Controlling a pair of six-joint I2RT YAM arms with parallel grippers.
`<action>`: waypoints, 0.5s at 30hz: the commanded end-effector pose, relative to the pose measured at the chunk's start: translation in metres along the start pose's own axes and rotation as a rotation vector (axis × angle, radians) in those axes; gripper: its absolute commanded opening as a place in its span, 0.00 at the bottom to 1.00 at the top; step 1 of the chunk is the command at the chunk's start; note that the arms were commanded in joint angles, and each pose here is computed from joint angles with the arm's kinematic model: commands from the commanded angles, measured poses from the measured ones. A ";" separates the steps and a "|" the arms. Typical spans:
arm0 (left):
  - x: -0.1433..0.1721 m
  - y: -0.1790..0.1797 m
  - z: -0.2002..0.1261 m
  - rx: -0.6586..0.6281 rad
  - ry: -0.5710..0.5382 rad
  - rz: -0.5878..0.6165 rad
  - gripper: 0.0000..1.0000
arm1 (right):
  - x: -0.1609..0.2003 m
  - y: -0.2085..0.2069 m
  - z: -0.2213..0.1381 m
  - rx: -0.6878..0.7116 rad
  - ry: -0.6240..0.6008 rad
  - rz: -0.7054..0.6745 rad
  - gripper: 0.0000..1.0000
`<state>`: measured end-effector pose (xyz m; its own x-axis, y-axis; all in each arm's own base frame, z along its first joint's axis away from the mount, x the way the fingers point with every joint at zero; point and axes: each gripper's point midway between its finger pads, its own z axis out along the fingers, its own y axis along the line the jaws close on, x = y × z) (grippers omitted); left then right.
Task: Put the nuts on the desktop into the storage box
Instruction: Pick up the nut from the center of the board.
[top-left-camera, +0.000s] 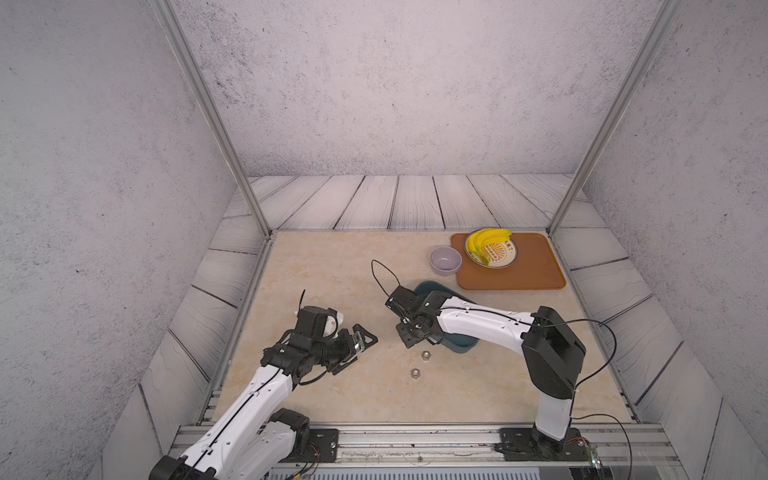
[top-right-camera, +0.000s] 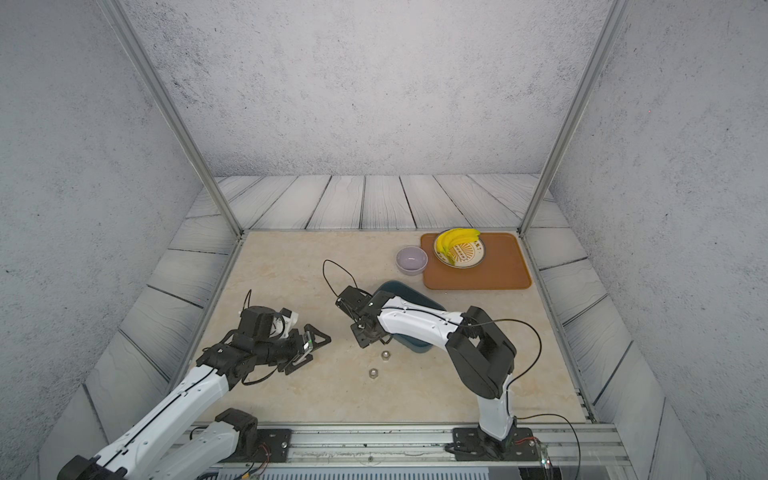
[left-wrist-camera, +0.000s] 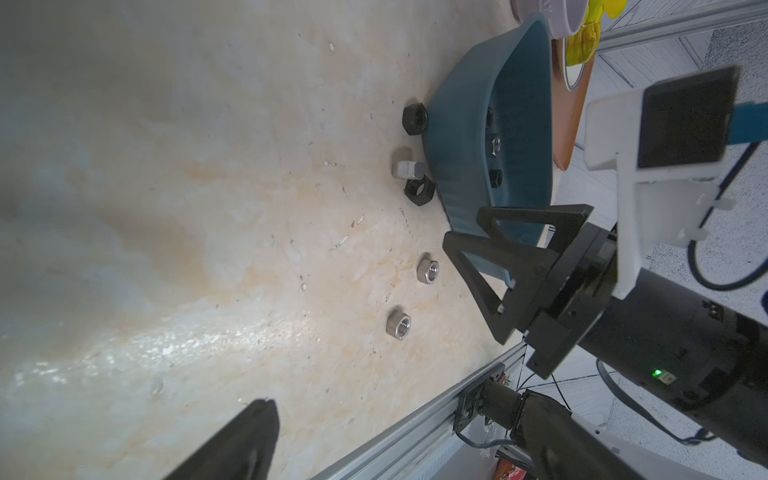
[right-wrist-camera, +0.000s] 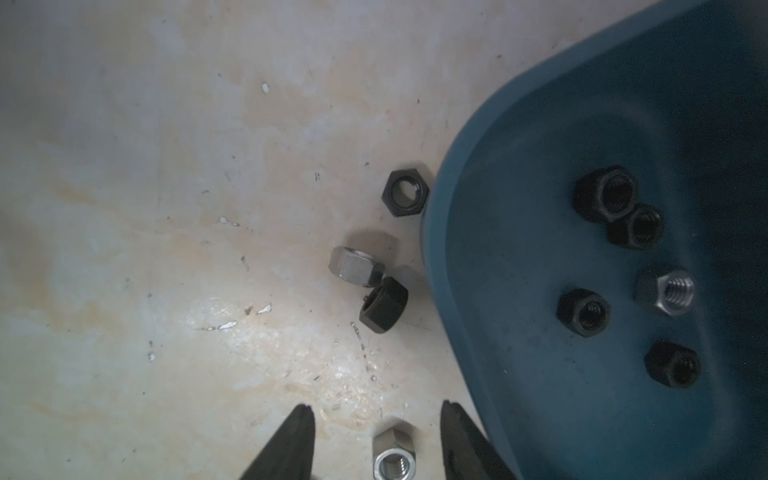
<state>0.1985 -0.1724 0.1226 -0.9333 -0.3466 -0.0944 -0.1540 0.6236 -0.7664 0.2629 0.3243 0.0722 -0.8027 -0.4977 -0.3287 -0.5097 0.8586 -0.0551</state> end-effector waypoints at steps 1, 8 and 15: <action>-0.003 -0.001 0.002 0.018 -0.007 0.024 0.98 | -0.005 -0.003 0.004 0.044 -0.002 0.018 0.52; -0.011 0.006 0.003 -0.009 -0.061 0.044 0.98 | -0.007 -0.003 0.018 0.070 0.016 0.054 0.47; -0.011 0.009 0.006 -0.016 -0.058 0.047 0.99 | -0.006 -0.007 0.027 0.100 0.044 0.071 0.44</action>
<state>0.2072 -0.1699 0.1180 -0.9229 -0.3546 -0.1497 -0.1224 0.6391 -0.7593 0.2752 0.3306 0.0490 -0.8378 -0.4579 -0.2973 -0.4509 0.8874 -0.0960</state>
